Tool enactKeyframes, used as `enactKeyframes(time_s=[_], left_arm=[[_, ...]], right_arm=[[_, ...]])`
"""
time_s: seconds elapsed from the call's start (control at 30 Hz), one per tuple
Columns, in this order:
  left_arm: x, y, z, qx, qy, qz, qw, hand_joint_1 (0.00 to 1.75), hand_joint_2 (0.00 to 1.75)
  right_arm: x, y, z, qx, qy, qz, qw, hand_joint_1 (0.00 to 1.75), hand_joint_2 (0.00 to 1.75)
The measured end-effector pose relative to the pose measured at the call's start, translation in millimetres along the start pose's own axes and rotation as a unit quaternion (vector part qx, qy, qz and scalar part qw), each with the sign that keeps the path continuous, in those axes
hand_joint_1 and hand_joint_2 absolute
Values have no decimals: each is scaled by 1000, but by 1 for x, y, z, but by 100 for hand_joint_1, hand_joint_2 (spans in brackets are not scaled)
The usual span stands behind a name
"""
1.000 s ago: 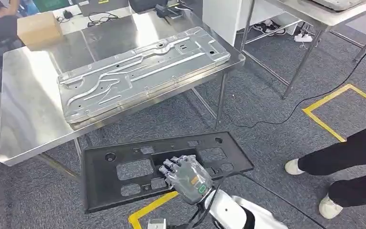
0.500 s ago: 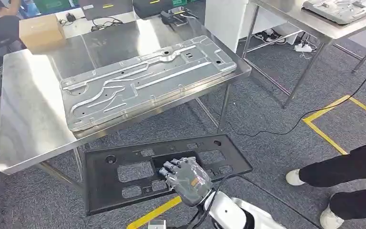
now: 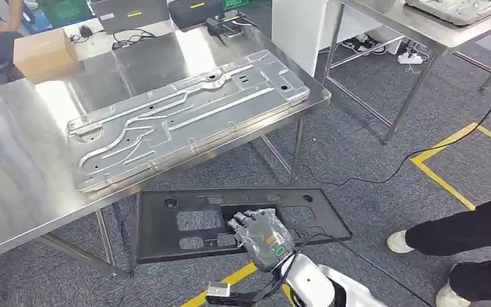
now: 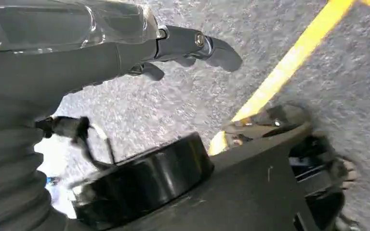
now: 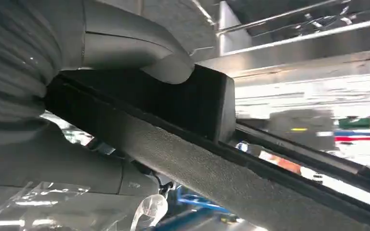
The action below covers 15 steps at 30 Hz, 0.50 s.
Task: Take the parts from the cabinet and place them on the table.
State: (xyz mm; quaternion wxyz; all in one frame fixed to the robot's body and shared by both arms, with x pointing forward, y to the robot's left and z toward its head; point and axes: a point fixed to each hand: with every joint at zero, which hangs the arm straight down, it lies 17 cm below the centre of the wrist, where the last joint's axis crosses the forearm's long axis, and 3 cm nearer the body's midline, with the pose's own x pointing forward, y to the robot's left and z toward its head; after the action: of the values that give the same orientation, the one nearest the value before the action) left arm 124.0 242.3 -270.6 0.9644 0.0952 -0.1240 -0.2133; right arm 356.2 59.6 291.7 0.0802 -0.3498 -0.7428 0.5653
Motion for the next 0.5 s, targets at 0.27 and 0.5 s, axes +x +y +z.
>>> enactKeyframes(time_s=[0.27,0.5], left_arm=[[0,-2,0,3,0,8,1000,0,175],[1,-4,1,1,0,10,1000,0,175]], right_arm=[[-21,15,2,25,41,-2,999,175,175],[-27,19,1,34,47,-1,998,175,175]])
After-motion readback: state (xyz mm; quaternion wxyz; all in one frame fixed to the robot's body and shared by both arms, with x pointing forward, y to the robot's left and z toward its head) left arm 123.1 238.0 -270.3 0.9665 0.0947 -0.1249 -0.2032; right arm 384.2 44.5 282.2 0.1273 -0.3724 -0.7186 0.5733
